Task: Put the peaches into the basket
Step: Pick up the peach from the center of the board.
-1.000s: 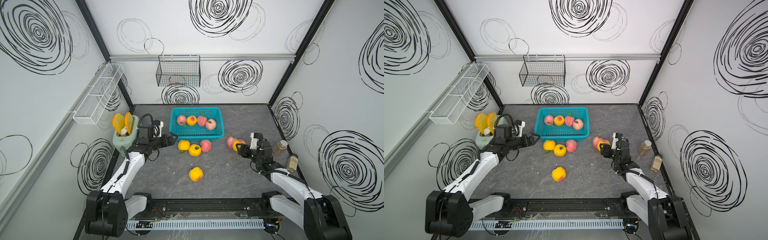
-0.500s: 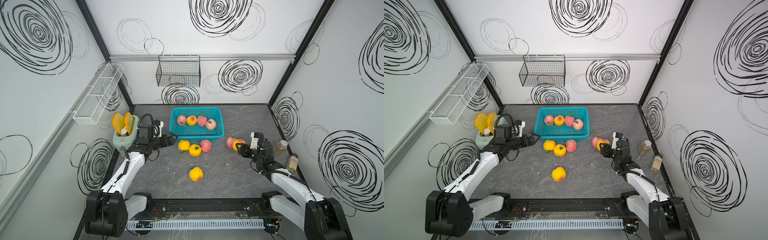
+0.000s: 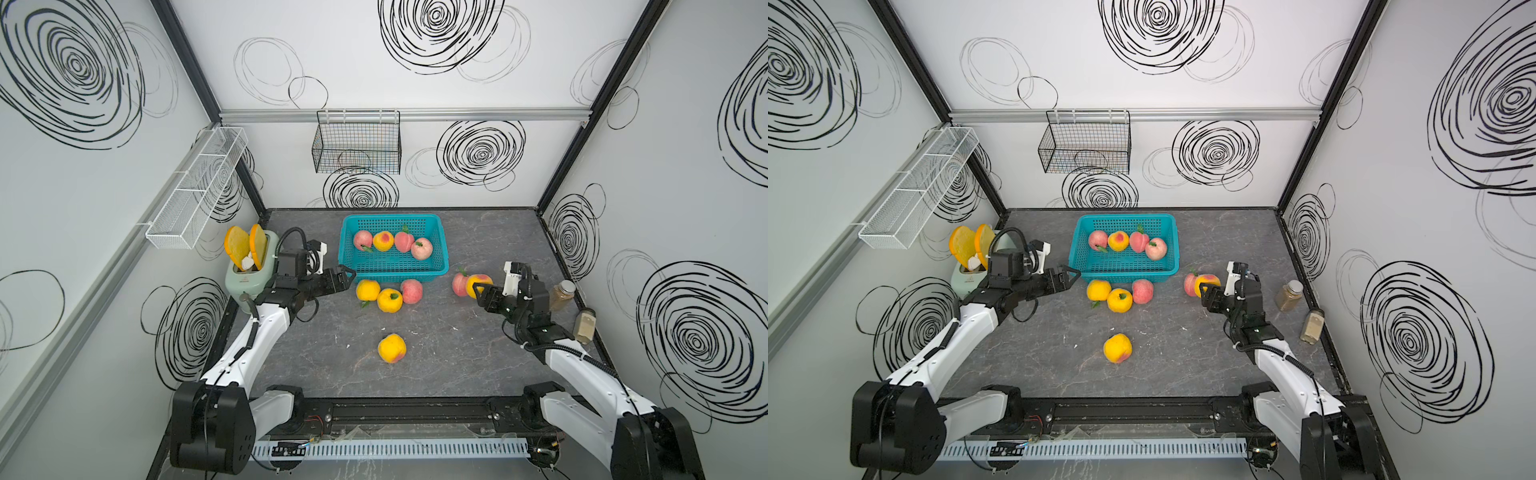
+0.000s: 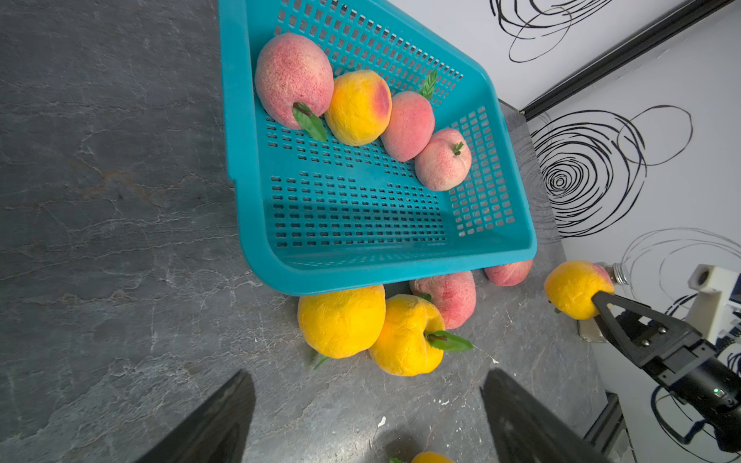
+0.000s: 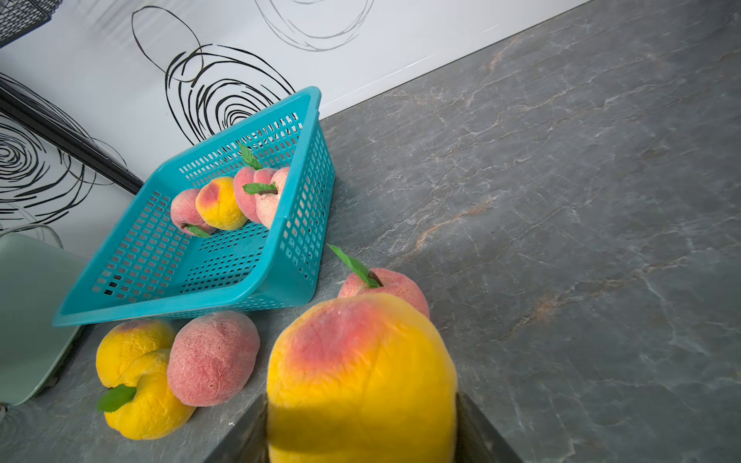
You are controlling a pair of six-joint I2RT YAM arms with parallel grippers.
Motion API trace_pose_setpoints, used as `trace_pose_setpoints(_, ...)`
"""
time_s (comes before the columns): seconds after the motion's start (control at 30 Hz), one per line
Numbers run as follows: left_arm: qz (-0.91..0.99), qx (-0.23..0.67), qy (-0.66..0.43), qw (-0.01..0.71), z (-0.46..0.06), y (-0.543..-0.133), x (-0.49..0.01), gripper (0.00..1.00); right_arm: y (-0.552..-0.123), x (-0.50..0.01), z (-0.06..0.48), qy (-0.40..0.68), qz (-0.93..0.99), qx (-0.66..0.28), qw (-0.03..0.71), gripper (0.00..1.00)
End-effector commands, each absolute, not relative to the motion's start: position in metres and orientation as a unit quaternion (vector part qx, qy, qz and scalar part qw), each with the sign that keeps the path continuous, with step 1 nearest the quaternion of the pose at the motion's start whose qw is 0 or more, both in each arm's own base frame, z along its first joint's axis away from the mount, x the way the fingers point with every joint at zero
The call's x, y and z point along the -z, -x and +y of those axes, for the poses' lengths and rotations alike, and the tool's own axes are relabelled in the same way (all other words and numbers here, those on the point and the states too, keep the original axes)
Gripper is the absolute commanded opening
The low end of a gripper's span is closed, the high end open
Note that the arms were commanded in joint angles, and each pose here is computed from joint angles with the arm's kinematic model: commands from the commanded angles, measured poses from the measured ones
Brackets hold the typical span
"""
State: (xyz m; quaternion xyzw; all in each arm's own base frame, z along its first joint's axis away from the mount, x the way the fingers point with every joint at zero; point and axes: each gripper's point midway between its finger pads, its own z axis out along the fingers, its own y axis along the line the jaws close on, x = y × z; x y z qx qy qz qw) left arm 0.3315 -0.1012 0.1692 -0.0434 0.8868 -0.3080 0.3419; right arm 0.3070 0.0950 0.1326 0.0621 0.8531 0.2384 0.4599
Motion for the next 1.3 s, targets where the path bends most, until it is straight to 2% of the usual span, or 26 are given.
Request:
trace_pose_setpoints(0.0,0.881,0.311,0.039,0.354,-0.099,-0.335,-0.174,0.93,-0.314,-0.164,0.1,-0.046,0.837,-0.245,0.488,0.65)
trace_pose_setpoints(0.27,0.88,0.31,0.038,0.357,-0.098,-0.335,-0.176,0.93,-0.324,-0.206,0.132,0.013,0.815,-0.24,0.526,0.66)
trace_pose_setpoints(0.57,0.881,0.306,0.037,0.359,-0.096,-0.333,-0.177,0.93,-0.351,-0.223,0.192,0.096,0.818,-0.261,0.503,0.66)
trace_pose_setpoints(0.9,0.882,0.303,0.037,0.359,-0.093,-0.332,-0.176,0.93,-0.383,-0.199,0.24,0.156,0.851,-0.264,0.426,0.66)
trace_pose_setpoints(1.27,0.881,0.308,0.04,0.357,-0.092,-0.333,-0.175,0.93,-0.41,-0.163,0.262,0.175,0.877,-0.242,0.376,0.67)
